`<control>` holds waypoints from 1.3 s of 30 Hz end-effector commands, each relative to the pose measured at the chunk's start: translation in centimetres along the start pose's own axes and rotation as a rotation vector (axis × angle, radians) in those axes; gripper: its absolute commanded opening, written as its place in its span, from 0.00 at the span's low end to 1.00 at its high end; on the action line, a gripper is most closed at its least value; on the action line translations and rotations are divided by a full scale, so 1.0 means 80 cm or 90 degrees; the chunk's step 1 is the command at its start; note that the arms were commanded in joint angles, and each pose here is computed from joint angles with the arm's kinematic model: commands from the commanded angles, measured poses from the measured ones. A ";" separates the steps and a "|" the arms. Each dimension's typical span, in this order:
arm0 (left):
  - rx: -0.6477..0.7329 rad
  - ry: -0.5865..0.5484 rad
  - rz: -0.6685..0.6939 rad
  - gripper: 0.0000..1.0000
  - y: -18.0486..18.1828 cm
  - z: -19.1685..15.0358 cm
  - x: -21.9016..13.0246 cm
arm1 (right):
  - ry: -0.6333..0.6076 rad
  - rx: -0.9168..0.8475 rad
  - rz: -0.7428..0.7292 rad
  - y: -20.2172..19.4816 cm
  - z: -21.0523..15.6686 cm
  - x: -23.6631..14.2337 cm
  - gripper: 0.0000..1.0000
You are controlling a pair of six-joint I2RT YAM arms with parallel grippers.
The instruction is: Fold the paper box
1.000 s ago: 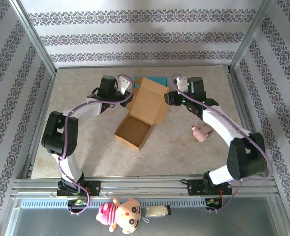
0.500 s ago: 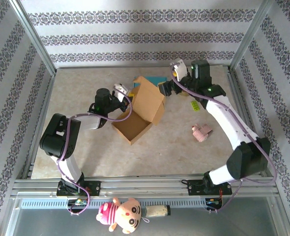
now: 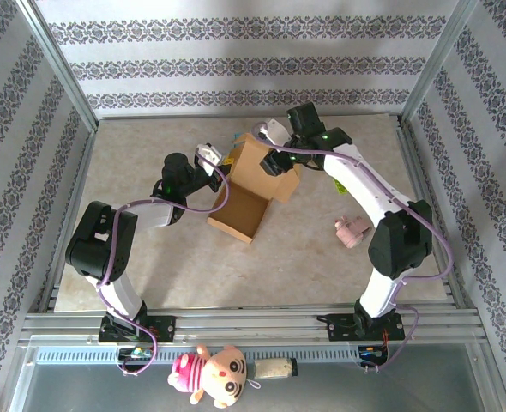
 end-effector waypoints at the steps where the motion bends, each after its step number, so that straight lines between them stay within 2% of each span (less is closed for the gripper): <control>1: 0.030 -0.048 0.020 0.00 0.010 0.029 -0.006 | 0.027 -0.062 -0.047 -0.006 0.000 -0.010 0.40; 4: 0.005 -0.062 0.027 0.02 0.012 0.036 -0.008 | 0.028 -0.136 -0.102 -0.008 0.006 -0.017 0.23; 8: -0.041 -0.088 0.007 0.35 0.006 0.054 -0.019 | 0.022 -0.272 -0.188 -0.001 0.023 -0.030 0.12; 11: -0.108 -0.094 0.039 0.46 0.015 0.066 -0.040 | 0.030 -0.410 -0.243 0.006 0.028 -0.032 0.03; 15: -0.239 -0.023 0.086 0.48 0.026 0.057 -0.069 | 0.048 -0.555 -0.258 0.017 0.020 -0.020 0.01; 20: -0.286 0.080 0.095 0.53 -0.002 0.027 -0.108 | 0.069 -0.645 -0.195 0.032 0.005 0.003 0.01; 25: -0.262 0.135 0.025 0.56 -0.037 -0.002 -0.115 | 0.067 -0.641 -0.182 0.036 0.008 0.021 0.03; 29: -0.220 0.138 -0.033 0.58 -0.046 -0.005 -0.102 | 0.069 -0.645 -0.173 0.040 0.005 0.025 0.03; 35: -0.142 0.148 -0.024 0.68 -0.022 -0.016 -0.066 | 0.056 -0.635 -0.170 0.045 0.006 0.017 0.03; 39: -0.134 0.134 -0.035 0.67 -0.011 -0.019 -0.039 | 0.044 -0.632 -0.165 0.050 0.007 0.013 0.03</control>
Point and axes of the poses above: each hand's point on the last joint's axis, 136 mm out from that joint toward the fingers, its own x axis out along the fingers, its own y axis along the line the jaws close on, z = x × y, the point moved 2 cm from there along -x, back along the fingers, and after that the axes turned 13 degrees about x, right-handed, at the moved point
